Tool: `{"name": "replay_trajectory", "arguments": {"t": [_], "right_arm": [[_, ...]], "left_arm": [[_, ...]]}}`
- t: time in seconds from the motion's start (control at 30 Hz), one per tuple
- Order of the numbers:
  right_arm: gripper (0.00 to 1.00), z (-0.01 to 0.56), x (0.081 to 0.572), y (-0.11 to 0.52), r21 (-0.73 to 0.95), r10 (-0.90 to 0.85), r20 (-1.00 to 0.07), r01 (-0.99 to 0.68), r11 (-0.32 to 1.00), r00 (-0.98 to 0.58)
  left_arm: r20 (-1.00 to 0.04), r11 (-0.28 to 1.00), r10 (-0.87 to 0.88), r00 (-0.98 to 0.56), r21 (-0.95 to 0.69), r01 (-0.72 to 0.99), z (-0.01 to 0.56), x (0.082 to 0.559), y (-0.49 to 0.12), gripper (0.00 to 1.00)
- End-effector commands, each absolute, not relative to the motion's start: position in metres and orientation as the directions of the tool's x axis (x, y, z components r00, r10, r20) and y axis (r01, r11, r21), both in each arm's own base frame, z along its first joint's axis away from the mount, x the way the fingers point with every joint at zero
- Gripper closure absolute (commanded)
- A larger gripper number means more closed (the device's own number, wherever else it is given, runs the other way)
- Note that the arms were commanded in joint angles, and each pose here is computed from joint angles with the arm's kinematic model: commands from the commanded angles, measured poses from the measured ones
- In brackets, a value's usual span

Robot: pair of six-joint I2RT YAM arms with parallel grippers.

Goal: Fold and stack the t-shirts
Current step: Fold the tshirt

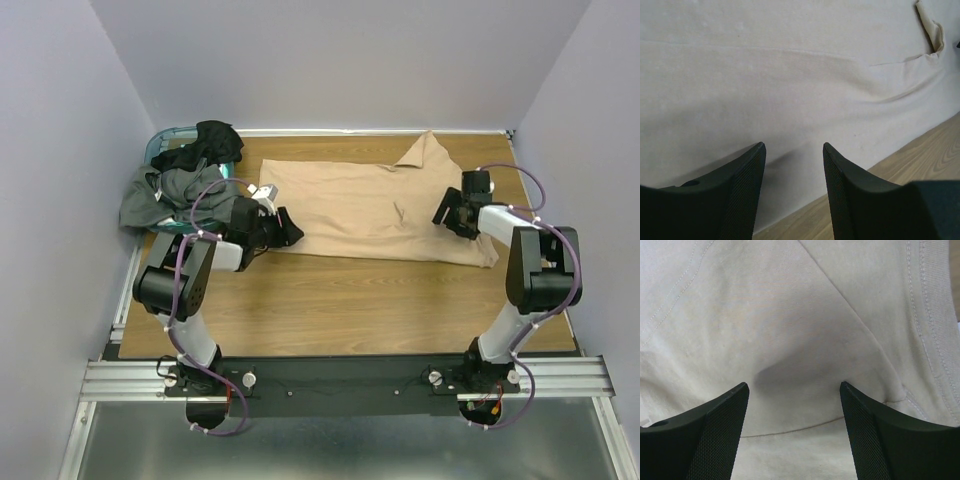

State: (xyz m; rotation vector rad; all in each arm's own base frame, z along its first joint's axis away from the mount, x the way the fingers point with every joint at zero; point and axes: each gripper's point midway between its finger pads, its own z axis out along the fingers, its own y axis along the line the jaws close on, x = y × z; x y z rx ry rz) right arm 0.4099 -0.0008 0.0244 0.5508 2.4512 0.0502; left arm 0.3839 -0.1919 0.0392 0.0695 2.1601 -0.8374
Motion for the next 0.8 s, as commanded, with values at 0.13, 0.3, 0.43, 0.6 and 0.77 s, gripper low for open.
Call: {"name": "replay_trajectory", "arguments": {"t": [0.13,0.3,0.43,0.6,0.77], "right_arm": [[0.18,-0.006,0.334,-0.020,0.046,0.464,-0.425,0.493,0.869,-0.777],[0.17,0.006,0.315,-0.023,0.038,0.473,-0.437,0.509,0.860,-0.765],[0.17,0.024,0.310,-0.025,0.047,0.469,-0.476,0.511,0.858,-0.744],[0.17,0.044,0.302,-0.024,0.073,0.459,-0.517,0.497,0.865,-0.723],[0.16,0.082,0.306,-0.015,0.155,0.445,-0.577,0.443,0.883,-0.685]], "left_arm": [[-0.715,0.805,-0.240,-0.657,-0.525,0.276,0.043,0.370,-0.188,0.42],[-0.713,0.799,-0.234,-0.661,-0.528,0.287,0.041,0.346,-0.199,0.42],[-0.720,0.794,-0.260,-0.643,-0.538,0.282,0.046,0.329,-0.197,0.42],[-0.730,0.777,-0.283,-0.622,-0.555,0.297,0.055,0.303,-0.196,0.42],[-0.767,0.744,-0.308,-0.562,-0.563,0.360,0.094,0.287,-0.200,0.42]]}}
